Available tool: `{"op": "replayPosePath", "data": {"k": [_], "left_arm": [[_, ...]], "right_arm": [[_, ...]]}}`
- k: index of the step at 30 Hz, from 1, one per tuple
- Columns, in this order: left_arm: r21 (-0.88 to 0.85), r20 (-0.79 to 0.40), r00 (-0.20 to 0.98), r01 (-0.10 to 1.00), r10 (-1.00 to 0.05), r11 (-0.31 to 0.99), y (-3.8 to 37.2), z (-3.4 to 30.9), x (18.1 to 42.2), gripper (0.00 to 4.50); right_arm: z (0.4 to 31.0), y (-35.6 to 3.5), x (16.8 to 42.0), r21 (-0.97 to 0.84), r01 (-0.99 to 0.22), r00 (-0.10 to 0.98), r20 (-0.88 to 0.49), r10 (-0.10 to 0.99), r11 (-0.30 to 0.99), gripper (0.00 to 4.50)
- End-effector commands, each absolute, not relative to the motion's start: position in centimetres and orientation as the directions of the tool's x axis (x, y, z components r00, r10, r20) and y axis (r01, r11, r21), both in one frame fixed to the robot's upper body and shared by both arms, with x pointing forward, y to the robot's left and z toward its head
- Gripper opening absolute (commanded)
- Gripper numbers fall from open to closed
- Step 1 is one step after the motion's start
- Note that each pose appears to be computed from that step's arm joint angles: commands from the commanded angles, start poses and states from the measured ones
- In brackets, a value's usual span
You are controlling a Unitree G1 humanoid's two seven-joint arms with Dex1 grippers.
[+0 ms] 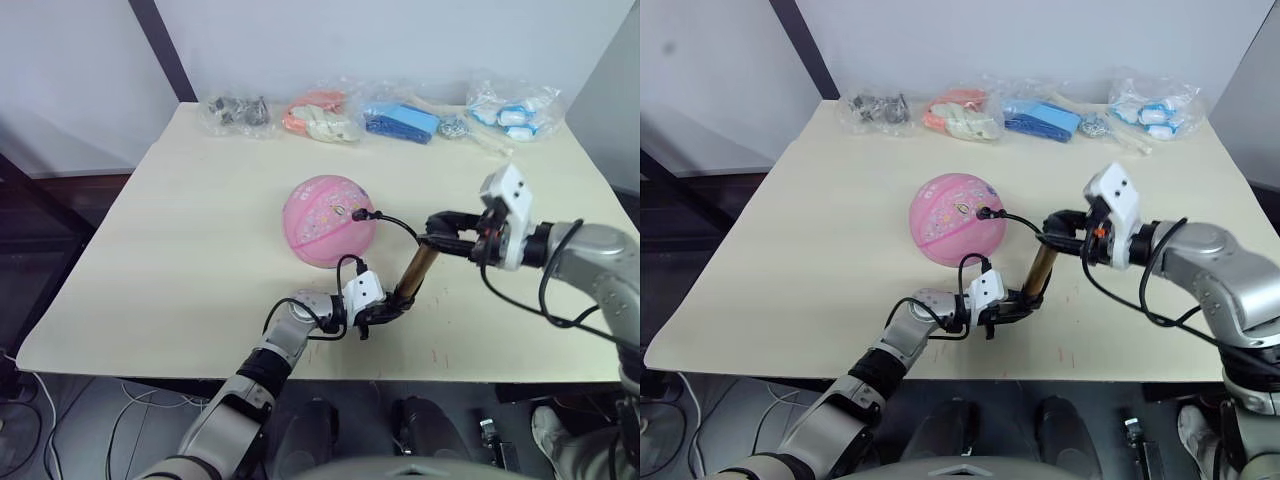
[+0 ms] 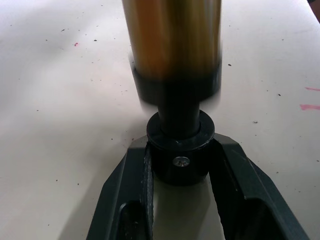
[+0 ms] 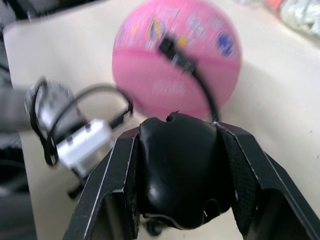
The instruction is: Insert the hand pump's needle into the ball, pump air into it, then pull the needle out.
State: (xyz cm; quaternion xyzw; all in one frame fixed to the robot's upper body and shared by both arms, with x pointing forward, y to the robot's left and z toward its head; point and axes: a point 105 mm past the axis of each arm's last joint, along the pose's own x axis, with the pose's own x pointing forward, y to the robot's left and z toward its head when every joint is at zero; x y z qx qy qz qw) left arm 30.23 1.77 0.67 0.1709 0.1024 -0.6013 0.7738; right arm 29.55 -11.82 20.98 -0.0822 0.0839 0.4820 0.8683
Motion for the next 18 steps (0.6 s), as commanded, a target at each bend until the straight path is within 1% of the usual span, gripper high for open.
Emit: {"op": "replayPosePath", "data": {"k": [1,5,7,9,11,14,16,18], "left_arm": [[0.071,-0.486,0.227,0.973,-0.844,0.220,3.3,-2.9,28.9,1.07],[0.070,-0.489,0.225,0.973,-0.843,0.219,3.4,-3.0,28.9,1.07],[0.070,-0.489,0.224,0.973,-0.843,0.218,3.4,-3.0,28.9,1.07],[0.068,-0.488,0.223,0.974,-0.844,0.218,3.4,-2.9,28.8,1.07],[0.068,-0.488,0.222,0.974,-0.844,0.216,3.4,-2.9,28.8,1.07],[0.068,-0.488,0.223,0.974,-0.844,0.218,3.4,-3.0,28.8,1.07],[0.068,-0.489,0.226,0.973,-0.842,0.222,3.5,-3.1,28.9,1.07],[0.069,-0.489,0.229,0.972,-0.842,0.225,3.5,-3.2,28.9,1.07]], "right_arm": [[27.3,-11.3,28.1,-0.161,-0.863,0.492,-0.056,0.869,0.479,1.65],[29.5,-11.4,27.7,-0.206,-0.850,0.499,-0.026,0.866,0.484,1.65],[30.7,-11.3,27.4,-0.259,-0.839,0.497,-0.010,0.868,0.478,1.65],[31.0,-10.8,27.1,-0.308,-0.834,0.486,-0.017,0.874,0.458,1.65],[29.9,-10.4,27.2,-0.318,-0.836,0.485,-0.045,0.873,0.448,1.65],[27.5,-9.6,27.7,-0.234,-0.854,0.487,-0.043,0.872,0.465,1.65],[25.4,-8.9,28.0,-0.149,-0.865,0.488,-0.029,0.872,0.479,1.65],[23.4,-8.5,28.1,-0.107,-0.864,0.498,-0.040,0.866,0.492,1.65]]}}
